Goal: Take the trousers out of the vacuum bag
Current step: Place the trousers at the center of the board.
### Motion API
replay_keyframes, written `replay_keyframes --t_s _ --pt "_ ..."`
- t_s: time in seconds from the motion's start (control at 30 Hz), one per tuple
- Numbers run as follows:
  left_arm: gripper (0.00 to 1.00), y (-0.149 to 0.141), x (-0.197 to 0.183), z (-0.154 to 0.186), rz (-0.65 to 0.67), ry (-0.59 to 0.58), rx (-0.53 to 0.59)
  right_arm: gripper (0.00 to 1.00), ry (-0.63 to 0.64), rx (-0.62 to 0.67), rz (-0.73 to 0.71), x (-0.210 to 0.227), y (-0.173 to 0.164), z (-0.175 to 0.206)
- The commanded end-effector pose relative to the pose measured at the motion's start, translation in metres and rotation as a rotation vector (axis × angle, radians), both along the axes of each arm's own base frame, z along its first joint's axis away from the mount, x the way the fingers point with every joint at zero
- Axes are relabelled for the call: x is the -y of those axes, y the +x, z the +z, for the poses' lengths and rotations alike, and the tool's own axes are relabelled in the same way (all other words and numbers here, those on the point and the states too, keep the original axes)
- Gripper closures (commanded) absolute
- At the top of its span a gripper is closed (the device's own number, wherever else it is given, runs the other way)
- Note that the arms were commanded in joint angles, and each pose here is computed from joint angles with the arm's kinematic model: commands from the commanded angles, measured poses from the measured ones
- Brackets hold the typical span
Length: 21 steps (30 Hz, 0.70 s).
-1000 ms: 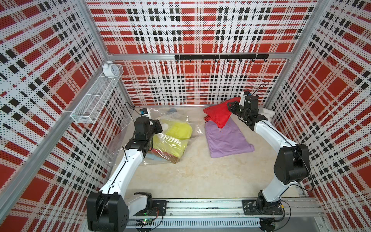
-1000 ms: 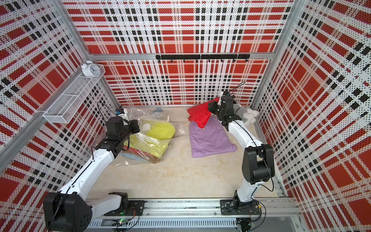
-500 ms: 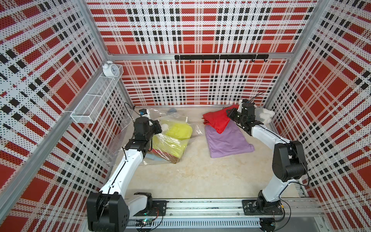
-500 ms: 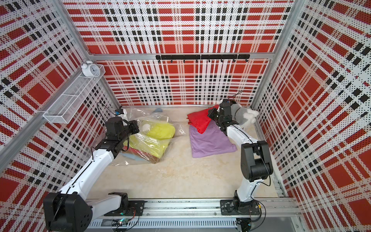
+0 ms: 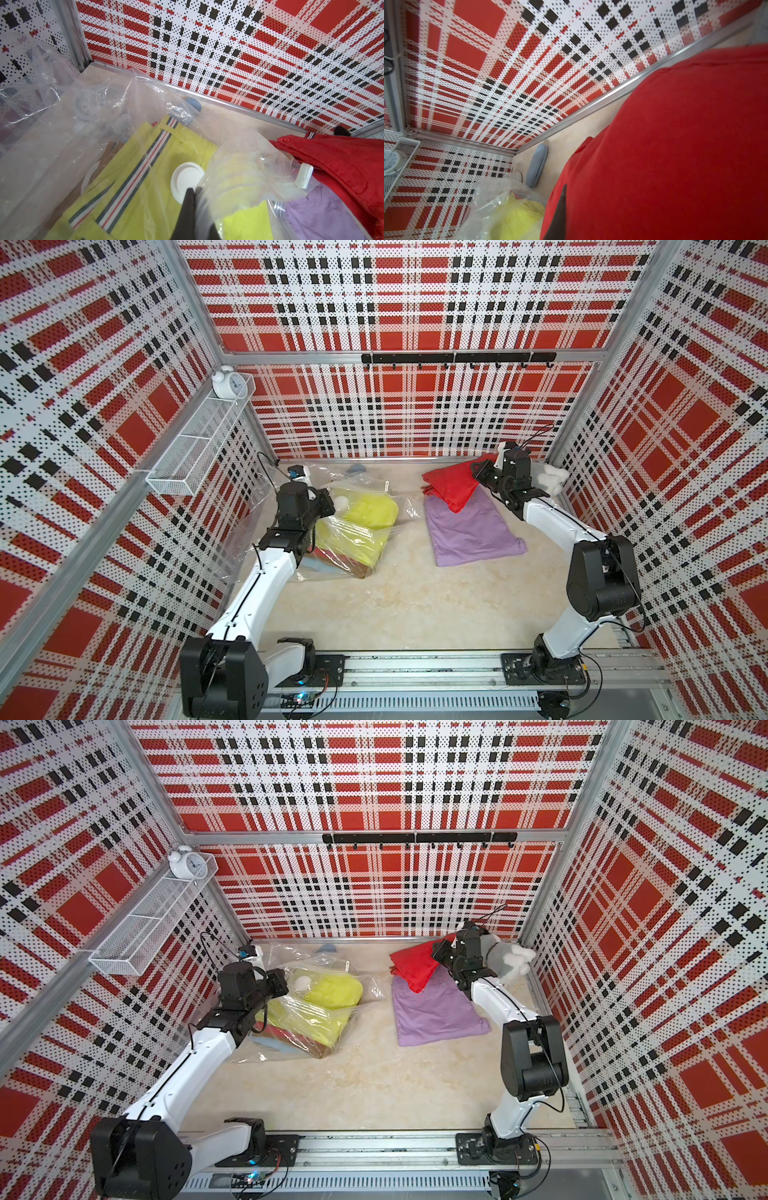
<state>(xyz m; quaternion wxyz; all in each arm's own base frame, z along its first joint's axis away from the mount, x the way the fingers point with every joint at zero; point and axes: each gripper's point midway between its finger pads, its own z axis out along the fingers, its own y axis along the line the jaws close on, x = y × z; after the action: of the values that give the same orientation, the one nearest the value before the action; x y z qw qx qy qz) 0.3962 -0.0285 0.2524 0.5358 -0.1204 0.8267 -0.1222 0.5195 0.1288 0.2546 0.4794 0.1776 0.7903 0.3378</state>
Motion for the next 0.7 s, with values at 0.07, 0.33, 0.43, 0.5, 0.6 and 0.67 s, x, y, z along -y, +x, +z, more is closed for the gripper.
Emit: replay_keyframes --t_s 0.07,0.33,0.43,0.5,0.6,0.67 --pt "1.00 0.000 -0.012 0.014 0.042 -0.001 0.054 1.00 0.002 0.191 -0.024 0.007 0.003 0.062" --pt "1.00 0.001 -0.011 0.010 0.037 -0.002 0.042 1.00 0.007 0.136 -0.043 0.012 -0.011 0.029" --pt "1.00 0.000 -0.013 0.008 0.042 -0.001 0.041 1.00 0.011 0.110 -0.054 0.015 -0.017 0.018" --pt "1.00 -0.001 -0.013 0.007 0.041 -0.002 0.039 1.00 0.028 0.088 -0.057 0.015 -0.021 0.012" --pt "1.00 -0.001 -0.013 0.006 0.040 -0.002 0.036 1.00 0.041 0.018 -0.063 0.015 -0.026 0.003" --pt "1.00 -0.001 -0.013 0.006 0.039 0.000 0.036 1.00 0.049 -0.020 -0.064 0.013 -0.029 -0.002"
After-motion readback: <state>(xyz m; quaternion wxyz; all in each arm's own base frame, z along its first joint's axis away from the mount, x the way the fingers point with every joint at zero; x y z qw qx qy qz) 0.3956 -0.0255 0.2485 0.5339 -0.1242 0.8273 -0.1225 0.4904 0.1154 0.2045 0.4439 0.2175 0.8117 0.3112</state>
